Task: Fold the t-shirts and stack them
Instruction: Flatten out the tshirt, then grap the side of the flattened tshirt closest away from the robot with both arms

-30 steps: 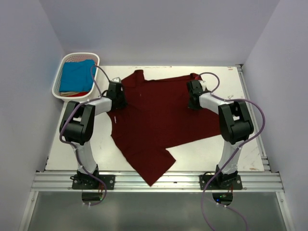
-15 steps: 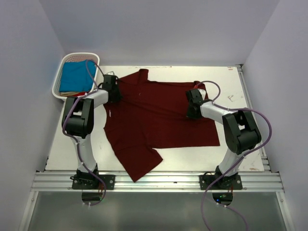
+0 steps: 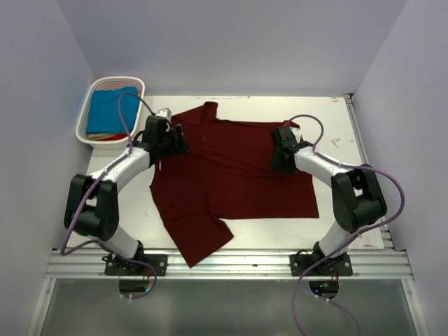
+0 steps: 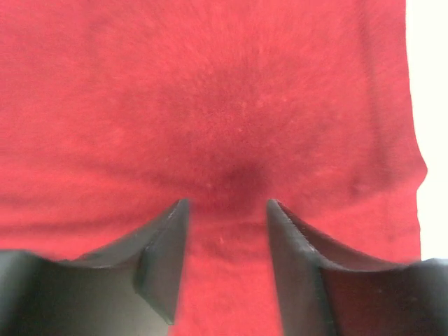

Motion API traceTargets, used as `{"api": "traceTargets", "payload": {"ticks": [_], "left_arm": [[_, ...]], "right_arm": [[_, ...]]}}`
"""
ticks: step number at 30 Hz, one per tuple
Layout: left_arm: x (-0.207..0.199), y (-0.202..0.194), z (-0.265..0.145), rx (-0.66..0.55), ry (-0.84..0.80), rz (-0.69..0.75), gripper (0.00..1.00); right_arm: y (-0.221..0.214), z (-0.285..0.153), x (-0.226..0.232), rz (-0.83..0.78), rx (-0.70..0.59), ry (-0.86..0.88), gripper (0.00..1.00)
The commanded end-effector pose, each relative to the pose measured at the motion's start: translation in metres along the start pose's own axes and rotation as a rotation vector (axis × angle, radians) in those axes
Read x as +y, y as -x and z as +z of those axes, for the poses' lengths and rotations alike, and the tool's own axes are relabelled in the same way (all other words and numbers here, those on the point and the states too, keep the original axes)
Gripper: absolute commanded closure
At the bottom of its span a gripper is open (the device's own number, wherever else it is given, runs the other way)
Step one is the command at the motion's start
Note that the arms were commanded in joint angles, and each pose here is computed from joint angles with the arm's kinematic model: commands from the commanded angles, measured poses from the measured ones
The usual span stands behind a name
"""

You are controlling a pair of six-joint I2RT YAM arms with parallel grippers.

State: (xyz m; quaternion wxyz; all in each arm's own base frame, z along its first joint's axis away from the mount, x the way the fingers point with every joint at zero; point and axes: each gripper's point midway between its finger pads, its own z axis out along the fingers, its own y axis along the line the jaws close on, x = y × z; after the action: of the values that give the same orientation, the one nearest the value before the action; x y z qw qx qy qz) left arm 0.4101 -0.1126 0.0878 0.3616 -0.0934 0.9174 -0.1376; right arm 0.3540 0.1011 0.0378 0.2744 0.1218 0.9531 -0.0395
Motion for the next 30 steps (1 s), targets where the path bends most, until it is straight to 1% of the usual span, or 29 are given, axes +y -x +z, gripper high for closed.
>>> {"api": "traceTargets", "payload": {"ticks": [1,2,3,4,5,6,7,10,12,15,18,21,25,28,30], "left_arm": [[-0.026,-0.027,-0.046,0.047,-0.079,0.049,0.23],[-0.026,-0.036,-0.053,0.067,-0.074,0.05,0.22],[-0.022,-0.055,-0.068,0.105,-0.069,0.049,0.22],[-0.029,-0.069,-0.077,0.137,-0.097,0.046,0.22],[-0.024,-0.085,-0.083,0.171,-0.09,0.04,0.22],[-0.023,-0.094,-0.098,0.184,-0.091,0.032,0.22],[-0.029,-0.105,-0.106,0.206,-0.114,0.019,0.23],[-0.03,-0.139,-0.129,0.28,-0.141,-0.017,0.27],[-0.025,-0.163,-0.141,0.345,-0.132,-0.021,0.3],[-0.025,-0.188,-0.155,0.417,-0.129,-0.032,0.34],[-0.029,-0.209,-0.166,0.482,-0.125,-0.02,0.34],[-0.036,-0.229,-0.177,0.549,-0.126,0.015,0.34],[-0.045,-0.257,-0.192,0.63,-0.119,0.088,0.36],[-0.044,-0.274,-0.204,0.673,-0.097,0.125,0.38],[-0.036,-0.285,-0.212,0.701,-0.069,0.157,0.4]], "right_arm": [[0.046,-0.052,0.0,0.048,-0.151,0.036,0.45],[0.043,-0.057,-0.002,0.05,-0.157,0.037,0.41],[0.043,-0.063,-0.006,0.057,-0.167,0.04,0.39],[0.046,-0.075,-0.009,0.07,-0.19,0.054,0.38],[0.041,-0.079,-0.013,0.071,-0.187,0.052,0.37],[0.038,-0.083,-0.015,0.077,-0.186,0.055,0.37],[0.033,-0.091,-0.021,0.083,-0.187,0.06,0.37],[0.018,-0.099,-0.029,0.091,-0.152,0.059,0.37],[0.01,-0.106,-0.033,0.1,-0.141,0.068,0.37],[-0.002,-0.111,-0.039,0.102,-0.126,0.074,0.36],[-0.009,-0.117,-0.044,0.103,-0.114,0.078,0.36],[-0.012,-0.121,-0.047,0.095,-0.103,0.071,0.36],[-0.008,-0.127,-0.051,0.091,-0.122,0.061,0.36],[-0.007,-0.131,-0.053,0.091,-0.127,0.06,0.36],[-0.007,-0.131,-0.055,0.09,-0.129,0.056,0.36]]}}
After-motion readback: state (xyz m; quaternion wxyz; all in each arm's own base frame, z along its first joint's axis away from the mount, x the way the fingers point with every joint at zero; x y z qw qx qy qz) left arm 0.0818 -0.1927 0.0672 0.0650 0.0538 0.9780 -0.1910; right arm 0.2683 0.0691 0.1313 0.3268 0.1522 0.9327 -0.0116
